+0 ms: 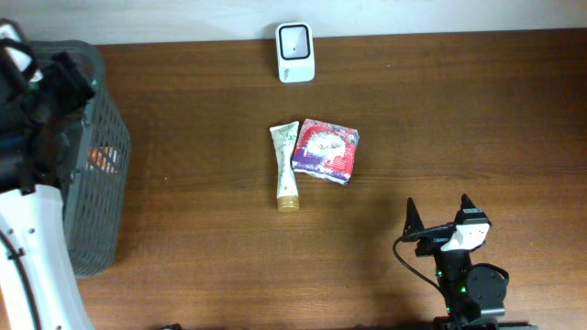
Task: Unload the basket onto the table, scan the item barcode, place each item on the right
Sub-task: 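Reach the left gripper into the basket and grasp the small orange box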
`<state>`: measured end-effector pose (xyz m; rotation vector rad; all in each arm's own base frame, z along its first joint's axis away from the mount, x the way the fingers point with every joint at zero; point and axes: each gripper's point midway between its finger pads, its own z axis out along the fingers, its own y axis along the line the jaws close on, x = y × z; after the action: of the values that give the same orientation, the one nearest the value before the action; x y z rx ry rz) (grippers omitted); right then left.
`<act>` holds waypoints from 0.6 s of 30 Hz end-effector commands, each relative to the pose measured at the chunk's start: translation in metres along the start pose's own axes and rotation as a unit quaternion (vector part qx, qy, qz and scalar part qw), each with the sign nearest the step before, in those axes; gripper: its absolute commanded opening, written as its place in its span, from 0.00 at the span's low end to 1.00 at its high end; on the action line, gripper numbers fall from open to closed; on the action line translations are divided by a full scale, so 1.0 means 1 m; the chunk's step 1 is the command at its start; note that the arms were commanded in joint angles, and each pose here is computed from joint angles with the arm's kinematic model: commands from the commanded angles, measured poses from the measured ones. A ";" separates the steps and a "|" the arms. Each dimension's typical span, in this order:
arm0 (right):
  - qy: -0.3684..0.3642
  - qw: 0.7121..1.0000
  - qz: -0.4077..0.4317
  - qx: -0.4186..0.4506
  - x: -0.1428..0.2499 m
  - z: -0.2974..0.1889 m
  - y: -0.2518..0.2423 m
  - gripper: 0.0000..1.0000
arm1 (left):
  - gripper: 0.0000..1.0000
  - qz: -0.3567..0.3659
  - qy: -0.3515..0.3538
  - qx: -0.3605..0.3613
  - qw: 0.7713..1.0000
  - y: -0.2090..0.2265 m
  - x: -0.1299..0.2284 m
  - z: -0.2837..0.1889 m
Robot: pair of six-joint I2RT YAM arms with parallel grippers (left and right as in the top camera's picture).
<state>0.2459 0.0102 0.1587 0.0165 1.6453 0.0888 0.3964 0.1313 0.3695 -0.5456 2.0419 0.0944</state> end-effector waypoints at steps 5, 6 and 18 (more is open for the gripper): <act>0.002 1.000 -0.004 0.003 0.003 0.000 -0.001 0.99 | 0.73 -0.001 0.062 -0.089 0.994 0.045 0.028 0.033; 0.002 1.000 -0.004 0.003 0.003 0.000 -0.001 0.99 | 0.73 0.001 0.076 -0.099 0.992 0.049 0.035 0.040; 0.002 1.000 -0.004 0.003 0.003 0.000 -0.001 0.99 | 0.78 0.009 0.260 -0.169 0.951 0.116 0.136 0.128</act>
<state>0.2459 0.0102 0.1587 0.0168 1.6453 0.0891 0.3987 0.2150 0.2038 -0.8430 2.4696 0.3903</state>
